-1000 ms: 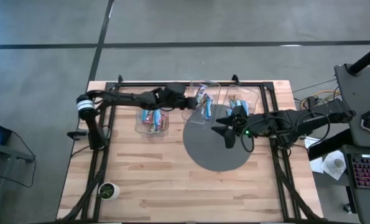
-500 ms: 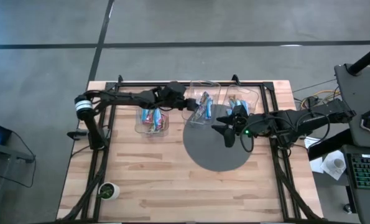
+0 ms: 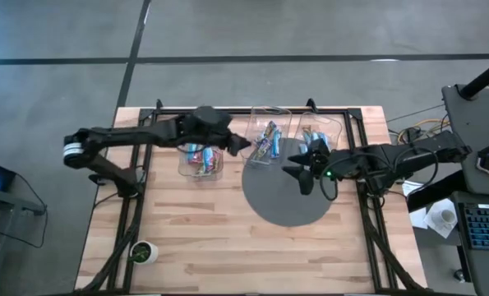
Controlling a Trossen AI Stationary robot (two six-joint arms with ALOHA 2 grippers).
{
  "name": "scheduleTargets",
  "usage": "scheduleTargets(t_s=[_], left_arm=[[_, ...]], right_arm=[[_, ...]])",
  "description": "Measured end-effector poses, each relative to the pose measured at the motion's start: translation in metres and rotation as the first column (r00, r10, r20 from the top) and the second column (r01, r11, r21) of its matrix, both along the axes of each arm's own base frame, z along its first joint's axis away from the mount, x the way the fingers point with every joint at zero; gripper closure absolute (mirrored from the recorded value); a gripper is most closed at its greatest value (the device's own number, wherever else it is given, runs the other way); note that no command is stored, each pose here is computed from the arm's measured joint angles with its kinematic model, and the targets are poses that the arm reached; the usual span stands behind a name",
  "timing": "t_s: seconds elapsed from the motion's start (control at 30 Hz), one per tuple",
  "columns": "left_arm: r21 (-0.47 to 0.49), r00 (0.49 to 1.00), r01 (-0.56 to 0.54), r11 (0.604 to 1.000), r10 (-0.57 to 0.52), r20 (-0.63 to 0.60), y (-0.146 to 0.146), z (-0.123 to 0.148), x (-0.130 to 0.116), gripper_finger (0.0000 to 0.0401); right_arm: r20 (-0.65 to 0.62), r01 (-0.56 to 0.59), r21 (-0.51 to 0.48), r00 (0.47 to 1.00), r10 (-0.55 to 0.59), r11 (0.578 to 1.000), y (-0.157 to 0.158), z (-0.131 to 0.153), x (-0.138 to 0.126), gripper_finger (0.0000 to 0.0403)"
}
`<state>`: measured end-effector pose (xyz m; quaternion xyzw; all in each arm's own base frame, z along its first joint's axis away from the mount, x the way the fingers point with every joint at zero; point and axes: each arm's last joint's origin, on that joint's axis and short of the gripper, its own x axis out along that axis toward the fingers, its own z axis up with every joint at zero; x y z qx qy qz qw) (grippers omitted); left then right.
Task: Pick and place Granola Bars by type
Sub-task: Return to Home Position
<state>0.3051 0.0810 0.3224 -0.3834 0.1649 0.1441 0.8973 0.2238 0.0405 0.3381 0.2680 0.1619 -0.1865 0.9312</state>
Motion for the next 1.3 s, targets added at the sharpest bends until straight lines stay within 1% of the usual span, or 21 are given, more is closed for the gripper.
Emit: scheduleTargets(t_s=[0.03,0.13,0.17,0.3,0.37,0.43,0.5,0.57,0.63,0.7,0.77,0.83,1.03,1.1,1.2,1.3], left_arm=[[0.009,1.000,0.019,1.000,-0.020,0.017,-0.006,0.004,-0.003,0.0224],[0.023,0.997,0.070,0.997,-0.070,0.039,-0.025,0.008,-0.012,0.0224],[0.029,0.996,0.075,0.997,-0.077,0.046,-0.030,0.007,-0.015,0.0224],[0.024,0.998,0.046,0.999,-0.047,0.051,-0.050,-0.011,-0.026,0.0224],[0.013,0.997,0.036,0.999,-0.036,0.069,-0.060,-0.026,-0.033,0.0224],[-0.003,0.988,0.046,0.999,-0.045,0.145,-0.070,-0.037,-0.038,0.0224],[-0.029,0.975,0.074,0.997,-0.066,0.212,-0.080,-0.054,-0.044,0.0224],[-0.041,0.943,0.107,0.993,-0.088,0.321,-0.088,-0.065,-0.049,0.0224],[-0.048,0.912,0.135,0.990,-0.105,0.396,-0.094,-0.077,-0.057,0.0224],[-0.049,0.872,0.152,0.987,-0.110,0.478,-0.096,-0.082,-0.063,0.0224],[-0.050,0.850,0.164,0.985,-0.116,0.514,-0.098,-0.089,-0.072,0.0224],[-0.040,0.830,0.177,0.983,-0.127,0.543,-0.098,-0.091,-0.080,0.0224],[0.006,0.808,0.168,0.986,-0.141,0.573,-0.094,-0.094,-0.108,0.0224],[0.016,0.789,0.155,0.988,-0.134,0.600,-0.092,-0.093,-0.119,0.0224],[0.025,0.775,0.145,0.989,-0.130,0.618,-0.090,-0.098,-0.134,0.0224],[0.026,0.778,0.141,0.990,-0.127,0.615,-0.089,-0.108,-0.148,0.0224]], right_arm=[[-0.010,-0.020,0.010,1.000,0.020,1.000,0.000,0.000,-0.002,0.0179],[-0.006,-0.161,0.055,0.987,0.162,0.985,0.003,0.000,-0.006,0.0179],[-0.015,-0.176,0.073,0.984,0.178,0.982,0.003,-0.003,-0.008,0.0179],[-0.027,-0.162,0.106,0.986,0.166,0.981,0.000,-0.020,-0.021,0.0179],[-0.003,-0.157,0.120,0.987,0.158,0.980,-0.002,-0.028,-0.028,0.0179],[0.019,-0.184,0.139,0.983,0.183,0.973,-0.003,-0.038,-0.037,0.0179],[0.073,-0.213,0.157,0.976,0.204,0.964,-0.003,-0.045,-0.043,0.0179],[0.116,-0.229,0.162,0.970,0.212,0.960,-0.005,-0.052,-0.051,0.0179],[0.171,-0.250,0.154,0.960,0.224,0.956,-0.006,-0.056,-0.058,0.0179],[0.195,-0.265,0.140,0.952,0.236,0.954,-0.008,-0.059,-0.065,0.0179],[0.227,-0.275,0.118,0.943,0.244,0.954,-0.009,-0.059,-0.071,0.0179],[0.226,-0.281,0.086,0.940,0.256,0.956,-0.010,-0.060,-0.076,0.0179],[0.288,-0.293,0.039,0.919,0.270,0.955,-0.014,-0.055,-0.092,0.0179],[0.302,-0.293,0.028,0.914,0.271,0.956,-0.016,-0.054,-0.097,0.0179],[0.326,-0.288,0.013,0.906,0.268,0.958,-0.017,-0.056,-0.104,0.0179],[0.350,-0.288,0.010,0.898,0.267,0.957,-0.019,-0.061,-0.108,0.0179]])
